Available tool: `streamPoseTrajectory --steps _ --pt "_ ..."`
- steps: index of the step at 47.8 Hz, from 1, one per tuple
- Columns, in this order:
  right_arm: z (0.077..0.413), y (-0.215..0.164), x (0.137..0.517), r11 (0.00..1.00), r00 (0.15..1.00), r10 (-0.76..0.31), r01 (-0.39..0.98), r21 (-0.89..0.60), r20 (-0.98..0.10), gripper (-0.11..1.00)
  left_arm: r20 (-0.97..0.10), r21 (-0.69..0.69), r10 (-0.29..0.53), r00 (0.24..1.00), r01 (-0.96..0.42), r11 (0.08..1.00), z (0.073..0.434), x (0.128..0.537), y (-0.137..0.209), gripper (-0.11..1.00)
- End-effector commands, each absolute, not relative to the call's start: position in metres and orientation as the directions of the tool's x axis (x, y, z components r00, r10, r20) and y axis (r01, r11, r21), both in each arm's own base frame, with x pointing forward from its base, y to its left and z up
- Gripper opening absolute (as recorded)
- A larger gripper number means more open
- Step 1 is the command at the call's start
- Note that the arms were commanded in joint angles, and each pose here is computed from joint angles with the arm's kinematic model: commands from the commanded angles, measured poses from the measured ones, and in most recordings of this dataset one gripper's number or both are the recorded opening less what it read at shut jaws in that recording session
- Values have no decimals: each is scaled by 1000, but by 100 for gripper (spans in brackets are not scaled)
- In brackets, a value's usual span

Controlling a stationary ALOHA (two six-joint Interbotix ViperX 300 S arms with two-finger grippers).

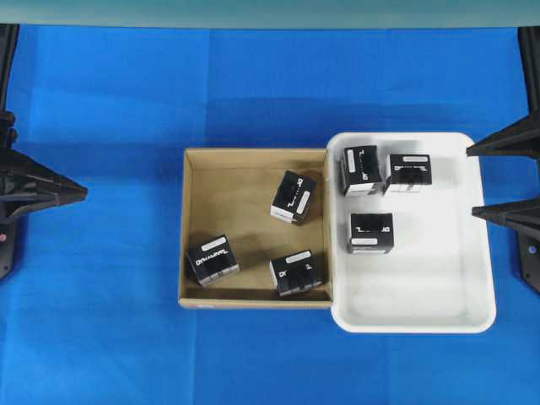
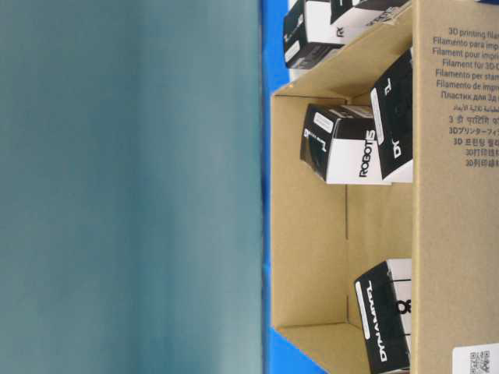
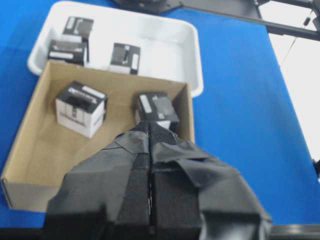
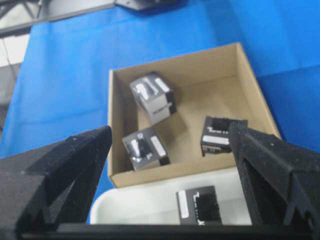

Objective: Pick a box that is randomly placed inside the cardboard box.

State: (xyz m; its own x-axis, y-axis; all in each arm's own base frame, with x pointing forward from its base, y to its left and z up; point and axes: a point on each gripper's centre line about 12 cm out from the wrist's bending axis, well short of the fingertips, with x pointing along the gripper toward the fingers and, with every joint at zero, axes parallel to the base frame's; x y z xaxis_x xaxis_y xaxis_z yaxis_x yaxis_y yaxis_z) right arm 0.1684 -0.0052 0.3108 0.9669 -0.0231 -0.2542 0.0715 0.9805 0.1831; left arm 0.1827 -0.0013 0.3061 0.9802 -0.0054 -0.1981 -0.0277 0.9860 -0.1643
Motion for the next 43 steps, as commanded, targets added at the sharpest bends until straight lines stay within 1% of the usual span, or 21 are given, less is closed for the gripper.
streamPoseTrajectory --steps 1,19,35,43 --pt "314 -5 168 980 970 -24 71 188 -241 95 -169 -162 -3 986 -24 986 318 184 -1 -7" --pt "305 -5 165 980 968 -24 73 188 -251 95 -160 -163 -16 987 -11 987 319 182 -3 -7" --pt "296 -5 164 979 963 -24 76 187 -269 95 -154 -164 -2 988 -24 986 320 180 -1 -7" --pt "296 -5 163 978 963 -22 76 193 -267 95 -157 -175 -8 988 -20 984 318 180 -2 -7"
